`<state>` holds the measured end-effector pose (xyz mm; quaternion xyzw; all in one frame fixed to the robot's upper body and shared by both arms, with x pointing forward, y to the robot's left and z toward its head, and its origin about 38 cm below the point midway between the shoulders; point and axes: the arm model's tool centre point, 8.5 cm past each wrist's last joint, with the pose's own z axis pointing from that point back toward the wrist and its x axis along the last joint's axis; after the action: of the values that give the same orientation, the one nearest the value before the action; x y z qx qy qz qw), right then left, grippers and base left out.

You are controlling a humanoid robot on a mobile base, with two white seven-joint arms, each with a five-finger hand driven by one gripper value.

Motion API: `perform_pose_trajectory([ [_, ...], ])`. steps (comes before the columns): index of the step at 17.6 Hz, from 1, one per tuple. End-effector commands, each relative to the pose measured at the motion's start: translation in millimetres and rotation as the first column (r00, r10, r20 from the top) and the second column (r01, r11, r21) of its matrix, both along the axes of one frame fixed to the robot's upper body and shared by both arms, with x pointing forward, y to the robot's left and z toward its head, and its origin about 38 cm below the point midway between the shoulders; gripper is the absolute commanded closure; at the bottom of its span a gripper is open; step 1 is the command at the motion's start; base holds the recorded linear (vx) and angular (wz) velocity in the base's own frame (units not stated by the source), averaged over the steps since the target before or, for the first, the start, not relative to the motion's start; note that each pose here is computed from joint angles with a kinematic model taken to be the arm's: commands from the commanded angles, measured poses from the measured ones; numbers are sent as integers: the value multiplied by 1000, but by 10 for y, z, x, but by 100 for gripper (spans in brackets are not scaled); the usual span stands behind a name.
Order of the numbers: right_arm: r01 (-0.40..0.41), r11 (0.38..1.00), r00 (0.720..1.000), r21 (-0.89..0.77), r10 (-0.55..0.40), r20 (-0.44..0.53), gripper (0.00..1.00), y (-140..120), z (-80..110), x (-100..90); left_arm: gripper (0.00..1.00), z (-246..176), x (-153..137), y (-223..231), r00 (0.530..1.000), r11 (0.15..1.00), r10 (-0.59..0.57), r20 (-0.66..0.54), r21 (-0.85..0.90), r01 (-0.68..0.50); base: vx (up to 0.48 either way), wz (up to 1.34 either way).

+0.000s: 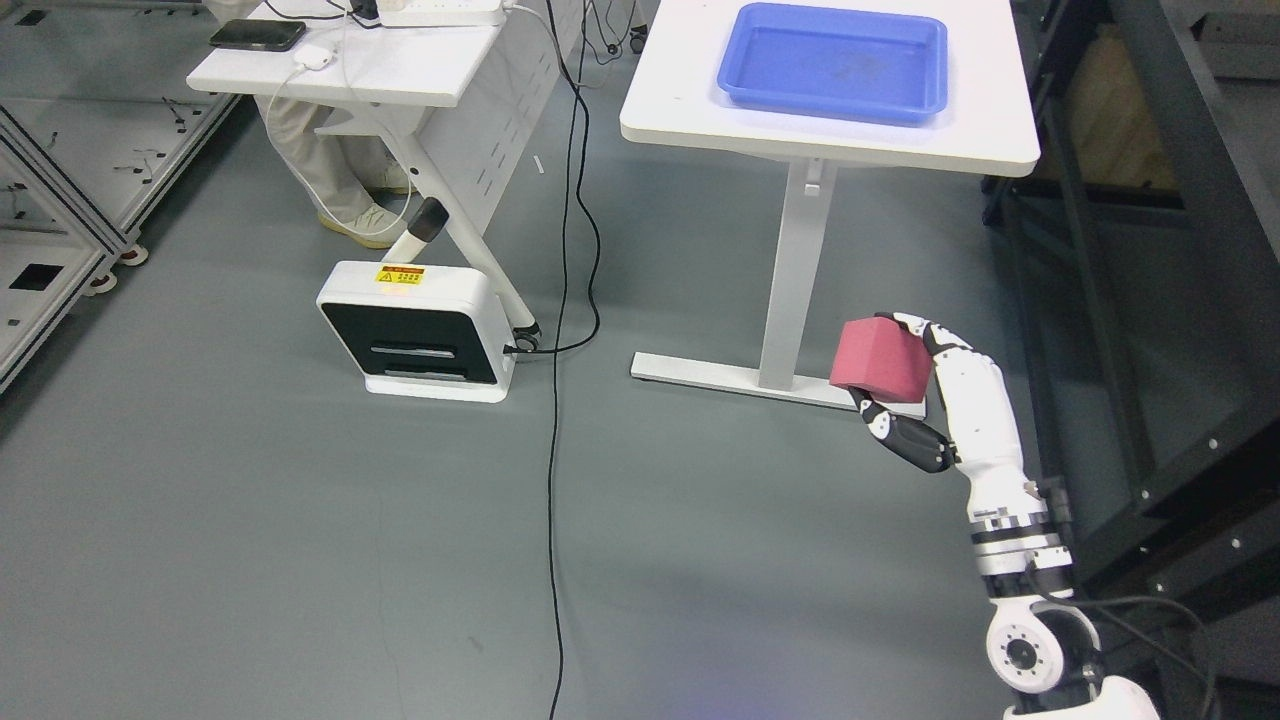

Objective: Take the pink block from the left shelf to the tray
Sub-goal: 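Turn and drive to the white table, carrying the block over the blue tray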

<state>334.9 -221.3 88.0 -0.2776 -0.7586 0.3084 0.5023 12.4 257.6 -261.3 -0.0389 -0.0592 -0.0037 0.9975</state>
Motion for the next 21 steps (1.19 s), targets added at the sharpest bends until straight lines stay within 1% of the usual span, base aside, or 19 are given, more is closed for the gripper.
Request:
perform_pose_trajectory([
  [1,4,1000,1000,-17,-4,4,96,-67,12,-18,0,5,-69,105,1000,1000,0,-3,15,0,240,206],
  [7,2,1000,1000,-16,-2,13,96,-60,42,8,0,5,-69,105,1000,1000,0,-3,15,0,269,79],
  [13,3,1000,1000,-7,-2,24,96,-57,68,25,0,5,-69,105,1000,1000,0,-3,15,0,281,-122],
  [15,-11,1000,999,-4,11,43,96,-18,105,45,0,5,-69,105,1000,1000,0,-3,15,0,279,-172],
  [18,6,1000,997,8,-7,79,96,-32,164,66,0,5,-69,105,1000,1000,0,-3,15,0,264,-171],
  [21,1,1000,997,4,-1,77,96,-22,173,85,0,5,-69,105,1000,1000,0,-3,15,0,261,-156],
])
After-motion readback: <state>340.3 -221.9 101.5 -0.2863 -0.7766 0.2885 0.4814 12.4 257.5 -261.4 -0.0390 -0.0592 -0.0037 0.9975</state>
